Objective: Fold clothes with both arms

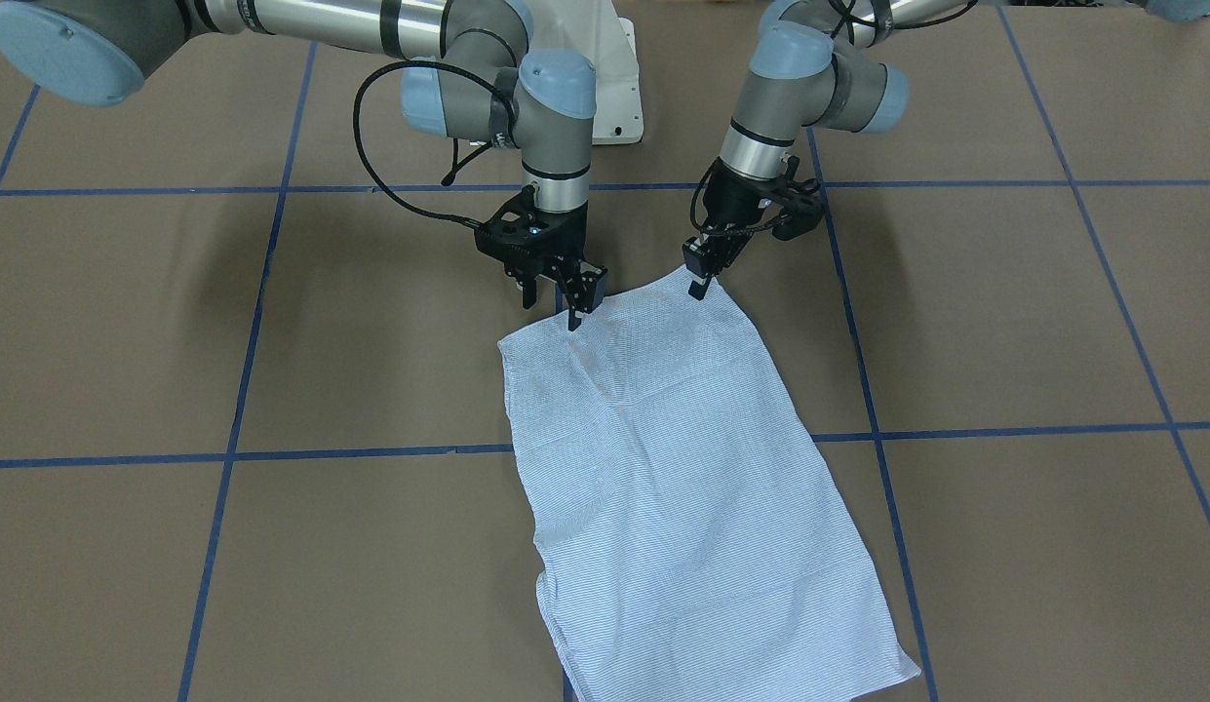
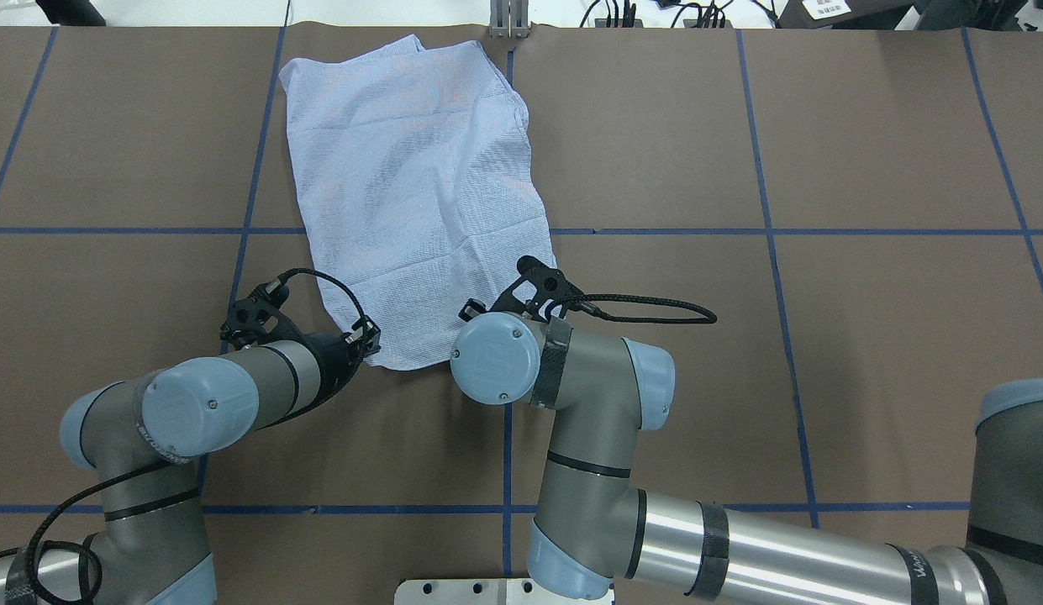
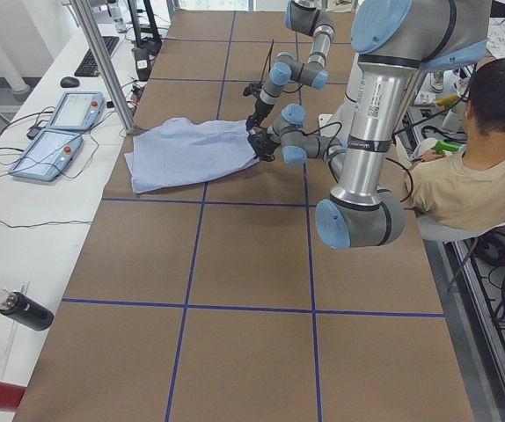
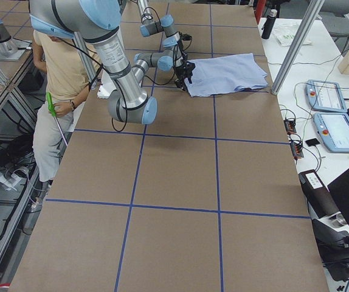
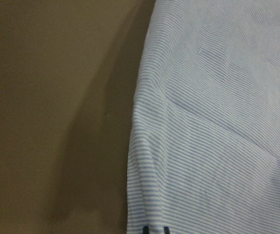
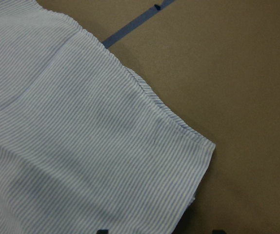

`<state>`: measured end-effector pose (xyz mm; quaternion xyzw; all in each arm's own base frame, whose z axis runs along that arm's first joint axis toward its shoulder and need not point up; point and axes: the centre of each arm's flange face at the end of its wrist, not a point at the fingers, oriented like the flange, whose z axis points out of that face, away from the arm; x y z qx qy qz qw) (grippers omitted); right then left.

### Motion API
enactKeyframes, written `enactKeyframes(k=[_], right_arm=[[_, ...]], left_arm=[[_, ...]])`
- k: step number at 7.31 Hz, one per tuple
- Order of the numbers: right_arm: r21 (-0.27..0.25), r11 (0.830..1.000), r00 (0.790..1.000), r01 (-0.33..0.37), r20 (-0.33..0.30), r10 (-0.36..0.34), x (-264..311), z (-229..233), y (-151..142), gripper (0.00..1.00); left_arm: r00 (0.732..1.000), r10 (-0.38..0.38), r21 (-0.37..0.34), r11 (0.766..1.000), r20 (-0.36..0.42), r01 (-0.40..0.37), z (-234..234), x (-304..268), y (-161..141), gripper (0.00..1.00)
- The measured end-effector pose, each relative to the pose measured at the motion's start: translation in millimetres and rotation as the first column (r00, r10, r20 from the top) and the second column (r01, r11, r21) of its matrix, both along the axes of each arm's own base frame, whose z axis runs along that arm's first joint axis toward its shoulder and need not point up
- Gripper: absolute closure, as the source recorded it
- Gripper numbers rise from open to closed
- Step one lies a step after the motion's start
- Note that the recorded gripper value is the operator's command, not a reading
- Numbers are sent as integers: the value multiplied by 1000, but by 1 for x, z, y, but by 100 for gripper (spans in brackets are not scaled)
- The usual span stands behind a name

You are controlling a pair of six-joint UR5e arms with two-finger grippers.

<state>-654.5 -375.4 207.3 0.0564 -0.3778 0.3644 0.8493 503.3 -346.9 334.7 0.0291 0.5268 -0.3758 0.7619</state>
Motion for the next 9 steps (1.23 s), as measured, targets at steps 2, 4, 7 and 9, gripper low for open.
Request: enactKeyframes(k=[2, 4, 7, 9], right_arm=[[-5, 1000, 1000, -20, 3, 20, -3, -2, -1, 33], [-10, 999, 999, -31, 7, 31, -6, -6, -2, 33], [-19, 999, 999, -40, -1, 40, -16, -9, -7, 37], [-24, 999, 999, -49, -3, 49, -22, -13, -9, 47]], left_arm=[[1000, -1, 1, 1000, -1, 1, -1, 0, 0, 100], [1000, -1, 1, 1000, -1, 1, -1, 0, 0, 100], [1000, -1, 1, 1000, -1, 1, -1, 0, 0, 100], [1000, -1, 1, 1000, -2, 1, -1, 0, 0, 100]])
